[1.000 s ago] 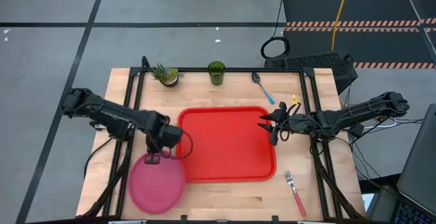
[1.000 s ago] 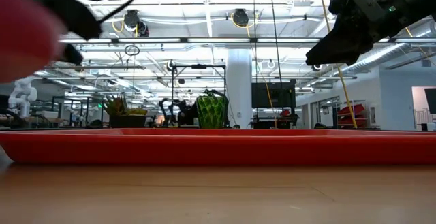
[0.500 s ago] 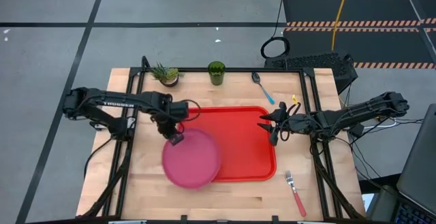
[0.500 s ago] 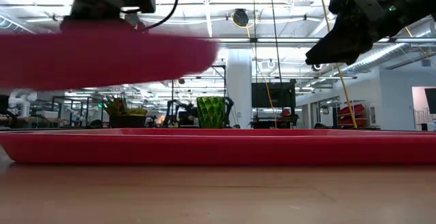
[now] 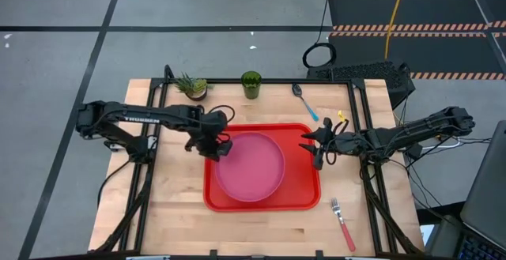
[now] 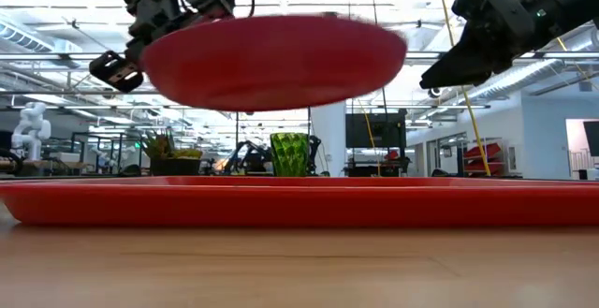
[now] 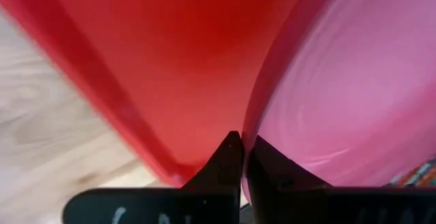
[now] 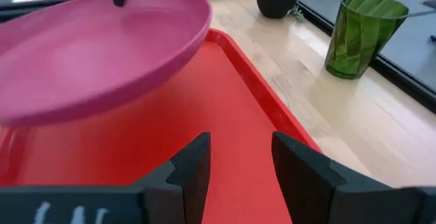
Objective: Pick and place plate/cup/fork/spoon on tray
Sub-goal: Put the pink plate on the red serving tray
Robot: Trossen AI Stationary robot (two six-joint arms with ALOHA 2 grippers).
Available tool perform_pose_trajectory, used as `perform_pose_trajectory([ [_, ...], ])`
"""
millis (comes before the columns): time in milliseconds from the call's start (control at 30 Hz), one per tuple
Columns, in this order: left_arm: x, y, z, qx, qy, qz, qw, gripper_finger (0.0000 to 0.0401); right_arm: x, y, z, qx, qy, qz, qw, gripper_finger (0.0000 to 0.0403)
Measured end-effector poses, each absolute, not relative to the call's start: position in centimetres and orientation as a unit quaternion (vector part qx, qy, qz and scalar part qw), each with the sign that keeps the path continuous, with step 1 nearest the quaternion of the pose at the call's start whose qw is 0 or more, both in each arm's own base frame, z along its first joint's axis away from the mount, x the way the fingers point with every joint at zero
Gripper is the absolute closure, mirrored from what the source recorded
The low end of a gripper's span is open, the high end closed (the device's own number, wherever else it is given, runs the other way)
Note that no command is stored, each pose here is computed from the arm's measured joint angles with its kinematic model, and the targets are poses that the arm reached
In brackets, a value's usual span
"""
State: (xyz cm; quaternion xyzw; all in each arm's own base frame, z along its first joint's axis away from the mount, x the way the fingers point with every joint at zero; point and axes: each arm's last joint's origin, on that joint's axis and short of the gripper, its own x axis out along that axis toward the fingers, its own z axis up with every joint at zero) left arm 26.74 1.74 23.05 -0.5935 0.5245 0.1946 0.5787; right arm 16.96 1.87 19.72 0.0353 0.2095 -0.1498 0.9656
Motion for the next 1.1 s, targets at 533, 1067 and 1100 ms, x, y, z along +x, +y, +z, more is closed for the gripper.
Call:
perform_pose_trajectory([
  [533,27.8,1.7,19.8,-0.581,0.557,0.272,0.527,0.0396,15.9,1.9,19.8,0.011,0.235,-0.115,0.965,0.0255],
  [1067,28.1,1.7,19.0,-0.576,0.554,0.295,0.524,0.0396,15.9,2.2,19.7,0.018,0.243,-0.066,0.968,0.0255],
  [1100,28.2,1.6,18.9,-0.576,0.555,0.294,0.523,0.0396,15.9,2.2,19.7,0.017,0.243,-0.066,0.968,0.0255],
])
